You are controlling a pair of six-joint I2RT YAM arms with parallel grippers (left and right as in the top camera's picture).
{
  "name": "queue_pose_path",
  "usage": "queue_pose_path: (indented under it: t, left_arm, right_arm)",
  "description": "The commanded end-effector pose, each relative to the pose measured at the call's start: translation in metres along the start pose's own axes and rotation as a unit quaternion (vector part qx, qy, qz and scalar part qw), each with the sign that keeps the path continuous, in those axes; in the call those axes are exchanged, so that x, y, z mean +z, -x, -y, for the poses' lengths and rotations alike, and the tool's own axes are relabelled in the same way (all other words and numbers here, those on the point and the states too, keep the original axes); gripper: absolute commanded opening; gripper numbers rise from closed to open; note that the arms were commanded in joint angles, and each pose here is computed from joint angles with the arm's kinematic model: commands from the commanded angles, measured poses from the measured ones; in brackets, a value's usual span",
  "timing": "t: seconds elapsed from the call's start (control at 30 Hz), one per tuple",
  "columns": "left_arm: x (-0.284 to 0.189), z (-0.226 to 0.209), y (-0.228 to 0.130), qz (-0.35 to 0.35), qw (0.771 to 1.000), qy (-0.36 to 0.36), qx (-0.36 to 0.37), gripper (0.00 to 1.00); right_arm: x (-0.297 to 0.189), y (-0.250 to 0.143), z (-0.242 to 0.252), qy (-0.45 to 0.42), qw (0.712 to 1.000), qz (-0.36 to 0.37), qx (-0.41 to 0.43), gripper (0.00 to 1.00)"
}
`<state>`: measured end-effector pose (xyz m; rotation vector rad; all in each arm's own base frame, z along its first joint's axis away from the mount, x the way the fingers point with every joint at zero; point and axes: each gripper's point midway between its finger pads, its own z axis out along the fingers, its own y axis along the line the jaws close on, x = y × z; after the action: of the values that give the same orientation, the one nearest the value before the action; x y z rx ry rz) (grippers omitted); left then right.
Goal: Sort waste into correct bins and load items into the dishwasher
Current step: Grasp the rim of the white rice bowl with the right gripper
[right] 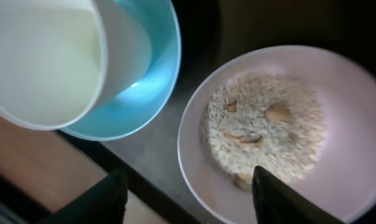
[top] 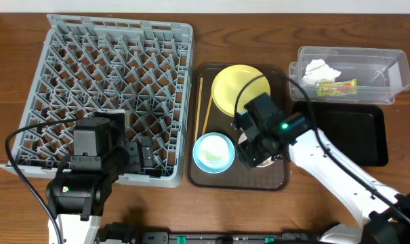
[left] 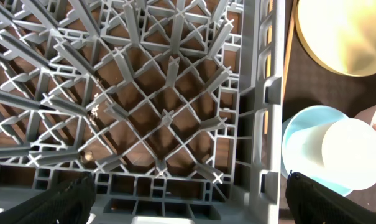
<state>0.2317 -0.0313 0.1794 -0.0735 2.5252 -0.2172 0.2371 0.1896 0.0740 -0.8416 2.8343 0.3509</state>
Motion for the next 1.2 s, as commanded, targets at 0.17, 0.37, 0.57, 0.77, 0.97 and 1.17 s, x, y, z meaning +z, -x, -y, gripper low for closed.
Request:
queue_pose_path:
  t: [0.17, 0.37, 0.57, 0.77, 0.97, 1.17]
  left_arm:
    - [-0.005, 0.003, 0.005, 0.008, 1.000, -0.007, -0.001, 0.98]
    - [-0.005, 0.003, 0.005, 0.008, 1.000, -0.007, -0.001, 0.98]
    - [-0.005, 0.003, 0.005, 0.008, 1.000, -0.007, -0.001, 0.98]
    - [-0.005, 0.003, 0.005, 0.008, 1.000, -0.007, -0.001, 0.98]
    - [-0.005, 0.003, 0.005, 0.008, 1.000, -0.007, -0.001, 0.98]
    - [-0.005, 0.003, 0.005, 0.008, 1.000, -0.007, -0.001, 0.98]
  right_arm:
    - [0.026, -0.010, -0.002, 0.006, 1.000, 0.019, 0.003, 0.51]
    - [0.040, -0.018, -0.010, 0.017, 1.000, 0.022, -0.013, 0.46]
    - [0.046, -0.018, -0.017, 0.021, 0.999, 0.031, -0.027, 0.31]
    - [0.049, -0.020, -0.010, -0.004, 0.999, 0.031, -0.008, 0.24]
    - [0.049, -0.019, -0.007, -0.013, 0.999, 0.032, -0.003, 0.17]
    - [0.051, -0.025, -0.006, -0.014, 1.000, 0.024, -0.002, 0.16]
